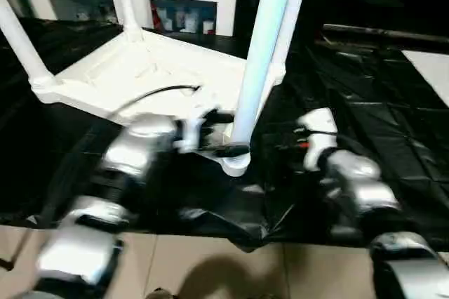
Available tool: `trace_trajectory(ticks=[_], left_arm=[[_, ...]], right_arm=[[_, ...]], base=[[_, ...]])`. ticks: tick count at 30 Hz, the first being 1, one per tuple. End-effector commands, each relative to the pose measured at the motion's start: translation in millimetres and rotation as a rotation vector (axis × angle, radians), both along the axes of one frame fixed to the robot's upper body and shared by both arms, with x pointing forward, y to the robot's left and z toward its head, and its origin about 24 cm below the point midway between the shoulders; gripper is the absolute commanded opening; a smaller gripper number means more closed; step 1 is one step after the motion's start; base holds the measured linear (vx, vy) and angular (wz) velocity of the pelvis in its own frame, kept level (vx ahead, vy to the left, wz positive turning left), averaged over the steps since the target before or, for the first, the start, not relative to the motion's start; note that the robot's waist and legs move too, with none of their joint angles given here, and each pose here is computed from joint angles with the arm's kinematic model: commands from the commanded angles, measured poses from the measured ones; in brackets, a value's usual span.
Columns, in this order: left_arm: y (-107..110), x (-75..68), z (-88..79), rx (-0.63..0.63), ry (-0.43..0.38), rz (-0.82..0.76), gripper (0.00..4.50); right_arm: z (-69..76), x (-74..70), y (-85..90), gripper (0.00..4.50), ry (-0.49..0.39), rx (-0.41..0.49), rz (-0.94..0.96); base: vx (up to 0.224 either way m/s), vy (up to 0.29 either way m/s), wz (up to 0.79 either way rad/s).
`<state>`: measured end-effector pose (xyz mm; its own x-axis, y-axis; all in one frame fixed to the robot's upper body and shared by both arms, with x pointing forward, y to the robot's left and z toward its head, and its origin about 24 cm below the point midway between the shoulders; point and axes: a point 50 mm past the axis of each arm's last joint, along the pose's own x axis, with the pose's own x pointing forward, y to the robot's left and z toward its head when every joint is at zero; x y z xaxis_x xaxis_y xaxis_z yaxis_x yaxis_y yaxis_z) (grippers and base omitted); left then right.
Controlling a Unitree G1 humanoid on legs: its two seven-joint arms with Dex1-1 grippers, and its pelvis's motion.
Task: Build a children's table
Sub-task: Rotate table base
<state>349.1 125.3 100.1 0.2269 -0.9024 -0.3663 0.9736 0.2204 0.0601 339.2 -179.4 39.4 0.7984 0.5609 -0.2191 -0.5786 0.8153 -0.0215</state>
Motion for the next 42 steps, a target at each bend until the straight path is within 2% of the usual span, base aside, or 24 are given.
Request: trace_trajectory(ticks=[1, 4, 7, 9, 11, 12, 16, 21, 24, 27, 29, 34, 36, 39, 42], left_arm=[[6.1, 5.4, 7.0, 0.113, -0.033, -0.027, 4.43], [13.4, 8.0, 5.0, 0.232, -0.06, -0.034, 4.43], [17.1, 17.0, 6.3, 0.374, -0.152, -0.002, 4.43], [15.1, 21.8, 7.3, 0.415, -0.193, 0.019, 4.43], [14.5, 22.9, 7.4, 0.425, -0.198, 0.024, 4.43], [12.2, 25.2, 4.3, 0.465, -0.209, 0.026, 4.43], [12.6, 29.4, -1.7, 0.549, -0.234, 0.052, 4.08], [16.9, 26.1, -9.8, 0.615, -0.158, -0.008, 3.68], [19.7, 25.8, -11.7, 0.642, -0.138, -0.02, 3.29], [20.9, 26.0, -12.1, 0.652, -0.121, -0.021, 3.14], [21.7, 25.6, -12.5, 0.66, -0.097, -0.029, 2.83], [20.2, 25.3, -12.7, 0.662, -0.064, -0.039, 2.58], [19.7, 23.4, -16.3, 0.707, -0.035, -0.068, 2.31], [17.9, 21.7, -18.8, 0.723, -0.008, -0.088, 2.22], [20.5, 18.1, -24.5, 0.821, 0.04, -0.134, 1.85]], right_arm=[[1.1, -4.0, -5.8, 3.77, -0.001, -0.015, 0.016], [-0.5, -8.4, -8.8, 3.77, 0.007, -0.04, 0.049], [0.0, -15.8, -10.1, 3.77, 0.018, -0.092, 0.14], [2.4, -19.8, -9.5, 3.77, 0.019, -0.126, 0.2], [3.2, -21.0, -9.2, 3.77, 0.02, -0.135, 0.216], [7.0, -24.1, -8.3, 3.77, 0.017, -0.169, 0.266], [12.6, -27.2, -6.5, 3.77, 0.006, -0.217, 0.319], [18.6, -33.6, -2.2, 3.77, 0.008, -0.227, 0.38], [24.4, -38.1, 4.0, 3.77, 0.012, -0.221, 0.451], [27.6, -40.8, 6.7, 3.77, 0.017, -0.222, 0.492], [29.8, -42.7, 8.3, 3.77, 0.019, -0.231, 0.518], [31.6, -42.8, 11.0, 3.77, 0.017, -0.246, 0.521], [30.4, -43.0, 11.2, 3.77, 0.016, -0.272, 0.515], [30.5, -43.2, 11.0, 3.77, 0.015, -0.277, 0.51], [31.5, -43.6, 10.1, 3.77, 0.011, -0.28, 0.497]], base=[[0.0, 0.0, 0.0], [0.0, 0.0, 0.0], [0.0, 0.0, 0.0], [0.0, 0.0, 0.0], [0.0, 0.0, 0.0], [0.0, 0.0, 0.0], [0.0, 0.0, 0.0], [0.0, 0.0, 0.0], [0.0, 0.0, 0.0], [0.0, 0.0, 0.0], [0.0, 0.0, 0.0], [0.0, 0.0, 0.0], [0.0, 0.0, 0.0], [0.0, 0.0, 0.0], [0.0, 0.0, 0.0]])
